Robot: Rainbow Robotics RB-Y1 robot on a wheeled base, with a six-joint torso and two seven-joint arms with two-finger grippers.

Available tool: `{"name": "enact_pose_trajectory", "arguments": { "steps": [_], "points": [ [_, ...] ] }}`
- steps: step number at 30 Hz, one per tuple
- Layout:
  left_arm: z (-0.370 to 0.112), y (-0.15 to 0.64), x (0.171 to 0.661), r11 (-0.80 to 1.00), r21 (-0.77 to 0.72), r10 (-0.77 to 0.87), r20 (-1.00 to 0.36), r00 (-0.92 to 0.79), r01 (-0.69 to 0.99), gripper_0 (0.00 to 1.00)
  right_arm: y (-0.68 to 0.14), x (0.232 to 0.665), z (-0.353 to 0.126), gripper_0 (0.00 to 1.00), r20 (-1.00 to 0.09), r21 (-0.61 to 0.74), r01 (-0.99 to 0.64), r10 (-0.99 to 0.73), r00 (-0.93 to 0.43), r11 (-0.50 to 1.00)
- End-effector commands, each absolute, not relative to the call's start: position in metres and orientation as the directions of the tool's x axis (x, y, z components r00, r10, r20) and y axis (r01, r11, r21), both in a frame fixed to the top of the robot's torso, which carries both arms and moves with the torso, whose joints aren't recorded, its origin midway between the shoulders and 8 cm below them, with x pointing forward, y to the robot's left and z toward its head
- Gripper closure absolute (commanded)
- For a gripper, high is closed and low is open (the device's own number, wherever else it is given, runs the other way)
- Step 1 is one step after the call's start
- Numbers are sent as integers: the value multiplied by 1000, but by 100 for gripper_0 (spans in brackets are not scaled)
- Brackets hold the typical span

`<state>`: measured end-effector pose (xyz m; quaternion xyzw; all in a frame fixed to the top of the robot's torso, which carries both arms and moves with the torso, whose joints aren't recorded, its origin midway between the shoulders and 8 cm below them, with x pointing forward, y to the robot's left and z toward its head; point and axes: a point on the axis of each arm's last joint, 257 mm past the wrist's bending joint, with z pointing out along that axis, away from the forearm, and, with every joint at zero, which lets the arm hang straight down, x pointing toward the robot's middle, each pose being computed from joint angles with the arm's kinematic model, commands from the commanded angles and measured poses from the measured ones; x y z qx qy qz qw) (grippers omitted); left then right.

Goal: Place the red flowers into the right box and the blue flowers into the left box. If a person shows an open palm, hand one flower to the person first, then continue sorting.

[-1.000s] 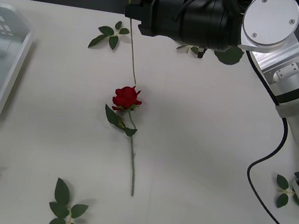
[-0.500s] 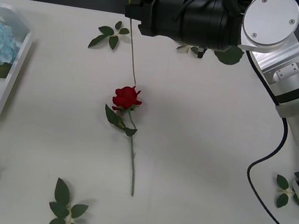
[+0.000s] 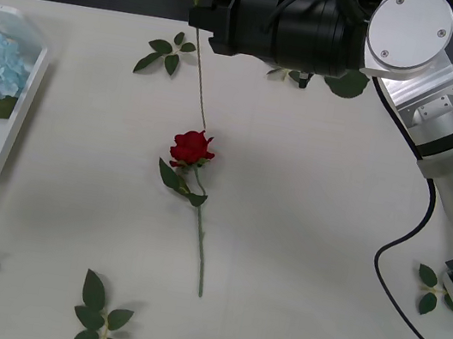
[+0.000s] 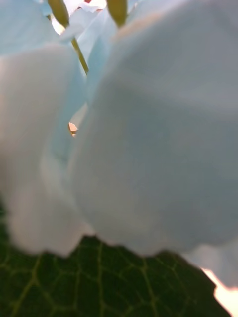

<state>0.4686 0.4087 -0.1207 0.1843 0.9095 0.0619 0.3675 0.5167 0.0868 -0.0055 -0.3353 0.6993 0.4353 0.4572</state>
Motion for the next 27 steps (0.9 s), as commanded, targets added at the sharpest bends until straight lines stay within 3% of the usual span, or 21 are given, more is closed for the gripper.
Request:
{"name": "enact_pose_trajectory", "arguments": {
  "steps": [1, 7, 12, 18, 27],
  "points": [
    [-141, 349, 437, 968, -33, 154, -708, -689, 250, 0, 117, 493, 30, 100, -962, 232, -917, -65, -266, 323],
    [-149, 269, 408, 916, -286, -2, -702, -712, 280, 0, 118, 492, 28, 100, -961, 235, -917, -68, -269, 322],
    [-132, 170, 405, 748, -577, -219, -681, -699, 327, 0, 118, 492, 28, 100, -960, 236, -917, -69, -271, 322],
    [-119, 98, 417, 648, -616, -283, -740, -610, 447, 0, 118, 492, 28, 100, -960, 236, -917, -67, -271, 322],
    [-96, 66, 447, 626, -604, -323, -776, -541, 493, 0, 118, 492, 28, 100, -960, 237, -916, -68, -272, 322]
  ]
}}
